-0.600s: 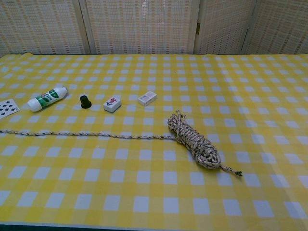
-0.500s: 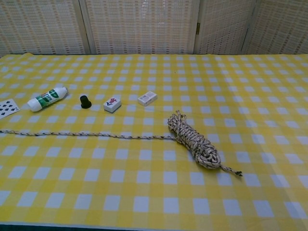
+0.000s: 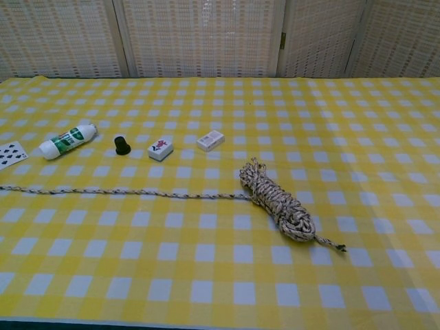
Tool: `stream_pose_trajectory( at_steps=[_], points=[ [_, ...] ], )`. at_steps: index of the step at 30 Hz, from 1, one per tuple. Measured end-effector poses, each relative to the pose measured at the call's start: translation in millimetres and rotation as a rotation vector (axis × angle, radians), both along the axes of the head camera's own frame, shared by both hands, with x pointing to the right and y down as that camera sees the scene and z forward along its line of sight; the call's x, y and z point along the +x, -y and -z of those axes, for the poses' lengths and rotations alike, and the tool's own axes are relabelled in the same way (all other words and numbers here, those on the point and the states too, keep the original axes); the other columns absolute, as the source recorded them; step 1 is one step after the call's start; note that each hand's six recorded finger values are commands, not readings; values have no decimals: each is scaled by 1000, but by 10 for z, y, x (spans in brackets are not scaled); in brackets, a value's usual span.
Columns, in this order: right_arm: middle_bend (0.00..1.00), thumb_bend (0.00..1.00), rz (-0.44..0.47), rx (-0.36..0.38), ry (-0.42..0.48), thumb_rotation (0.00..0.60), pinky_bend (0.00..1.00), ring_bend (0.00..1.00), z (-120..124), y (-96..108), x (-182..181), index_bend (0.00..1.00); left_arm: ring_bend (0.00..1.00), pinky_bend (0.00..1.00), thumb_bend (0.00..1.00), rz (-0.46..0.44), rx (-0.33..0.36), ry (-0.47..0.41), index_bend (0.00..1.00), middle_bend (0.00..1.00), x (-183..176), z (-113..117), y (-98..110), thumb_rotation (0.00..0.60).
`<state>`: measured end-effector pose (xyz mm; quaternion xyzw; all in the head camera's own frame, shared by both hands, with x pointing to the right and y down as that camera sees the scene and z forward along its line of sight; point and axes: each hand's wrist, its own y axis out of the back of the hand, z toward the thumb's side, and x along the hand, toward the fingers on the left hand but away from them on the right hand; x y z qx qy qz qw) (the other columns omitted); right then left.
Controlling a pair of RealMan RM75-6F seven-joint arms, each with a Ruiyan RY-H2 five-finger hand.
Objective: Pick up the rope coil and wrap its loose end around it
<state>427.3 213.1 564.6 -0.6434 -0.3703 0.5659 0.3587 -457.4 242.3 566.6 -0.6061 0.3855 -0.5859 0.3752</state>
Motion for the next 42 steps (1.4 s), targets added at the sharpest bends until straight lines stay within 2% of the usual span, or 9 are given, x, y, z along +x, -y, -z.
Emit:
stream_pose_trajectory(
  at_steps=[7,11,20,25,34,42],
  points=[
    [65,436,68,-2,58,600,10,123,-51,64,-249,0,102,0,148,0,3,-5,176,98,1,21,-14,600],
    [63,309,132,-26,114,600,7,121,-111,128,-487,0,101,0,148,-6,3,-6,176,97,8,32,-9,600],
    [29,186,333,-111,188,600,0,61,-324,271,-1184,0,102,0,148,-13,5,-13,175,97,29,64,-15,600],
    [3,186,424,-141,199,600,0,32,-465,338,-1598,0,102,0,148,-10,8,-16,175,97,31,85,-26,600],
    [0,186,476,-196,227,600,0,4,-805,333,-2250,0,103,0,148,-9,11,-13,166,97,11,124,-48,600],
    [0,186,526,-210,250,600,0,3,-1008,332,-2717,0,103,0,148,2,8,-12,161,97,-25,148,-88,600]
  ],
)
